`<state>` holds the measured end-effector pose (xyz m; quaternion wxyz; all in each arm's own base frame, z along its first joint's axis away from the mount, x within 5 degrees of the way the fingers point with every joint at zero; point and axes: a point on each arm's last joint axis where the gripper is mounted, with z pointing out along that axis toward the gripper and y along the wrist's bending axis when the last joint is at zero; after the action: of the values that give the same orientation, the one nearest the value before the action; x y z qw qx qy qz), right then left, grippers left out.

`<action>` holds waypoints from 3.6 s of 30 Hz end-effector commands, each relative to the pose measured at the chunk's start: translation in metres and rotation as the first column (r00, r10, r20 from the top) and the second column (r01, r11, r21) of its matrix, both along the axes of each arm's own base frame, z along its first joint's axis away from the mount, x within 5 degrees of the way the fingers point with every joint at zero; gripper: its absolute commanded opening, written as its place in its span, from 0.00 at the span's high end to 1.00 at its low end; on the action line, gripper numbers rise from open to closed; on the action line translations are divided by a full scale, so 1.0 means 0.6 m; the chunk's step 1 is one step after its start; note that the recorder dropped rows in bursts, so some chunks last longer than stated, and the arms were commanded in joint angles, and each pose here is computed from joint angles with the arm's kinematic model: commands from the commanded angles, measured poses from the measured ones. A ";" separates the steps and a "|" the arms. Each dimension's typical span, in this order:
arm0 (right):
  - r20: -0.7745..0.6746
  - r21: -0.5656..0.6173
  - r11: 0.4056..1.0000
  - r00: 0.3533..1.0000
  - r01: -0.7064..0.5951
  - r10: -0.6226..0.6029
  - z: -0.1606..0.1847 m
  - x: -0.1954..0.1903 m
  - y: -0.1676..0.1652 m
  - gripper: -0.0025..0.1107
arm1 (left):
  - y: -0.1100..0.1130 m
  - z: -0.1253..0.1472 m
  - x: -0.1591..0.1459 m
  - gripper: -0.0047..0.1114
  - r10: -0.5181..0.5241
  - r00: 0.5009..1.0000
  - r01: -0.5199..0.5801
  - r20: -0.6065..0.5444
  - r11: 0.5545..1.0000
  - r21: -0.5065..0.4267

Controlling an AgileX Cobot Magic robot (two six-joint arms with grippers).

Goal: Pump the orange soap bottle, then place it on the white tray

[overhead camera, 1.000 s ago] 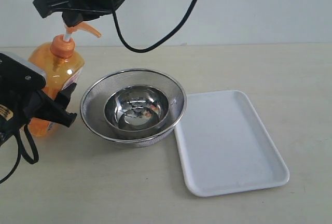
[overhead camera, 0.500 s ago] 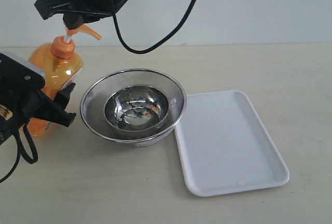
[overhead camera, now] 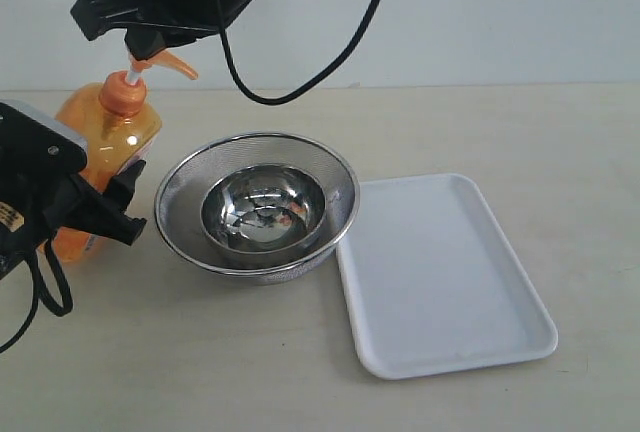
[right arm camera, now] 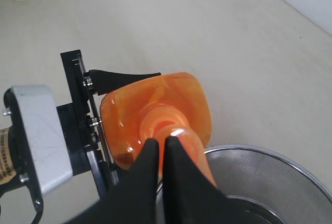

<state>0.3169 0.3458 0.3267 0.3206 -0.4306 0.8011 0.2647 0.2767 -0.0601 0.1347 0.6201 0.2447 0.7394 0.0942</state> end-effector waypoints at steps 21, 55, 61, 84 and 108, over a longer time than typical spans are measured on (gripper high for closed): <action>0.198 0.023 0.998 0.978 0.055 -0.058 0.122 -0.045 -0.064 0.98 | -0.021 0.017 0.001 0.92 -0.086 0.994 0.089 0.065 0.995 -0.037; 0.193 0.023 0.998 0.979 0.060 -0.064 0.080 -0.019 -0.039 0.98 | -0.021 0.016 0.001 0.92 -0.087 0.994 0.089 0.062 0.995 -0.033; 0.233 0.073 0.991 0.965 0.110 -0.124 0.071 0.012 -0.042 0.98 | -0.021 0.016 0.001 0.92 -0.091 0.994 0.093 0.059 0.995 -0.031; 0.141 -0.097 0.991 0.987 0.088 -0.074 0.045 0.006 -0.059 0.98 | -0.021 0.016 0.001 0.92 -0.091 0.994 0.093 0.062 0.995 -0.032; 0.048 -0.011 1.000 0.999 0.008 -0.007 0.037 -0.018 -0.024 0.98 | -0.021 0.017 0.001 0.92 -0.093 0.993 0.096 0.066 0.995 -0.031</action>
<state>0.3052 0.3276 0.3574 0.3515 -0.4305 0.7934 0.2482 0.2767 -0.0699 0.1367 0.6295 0.2673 0.7269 0.0624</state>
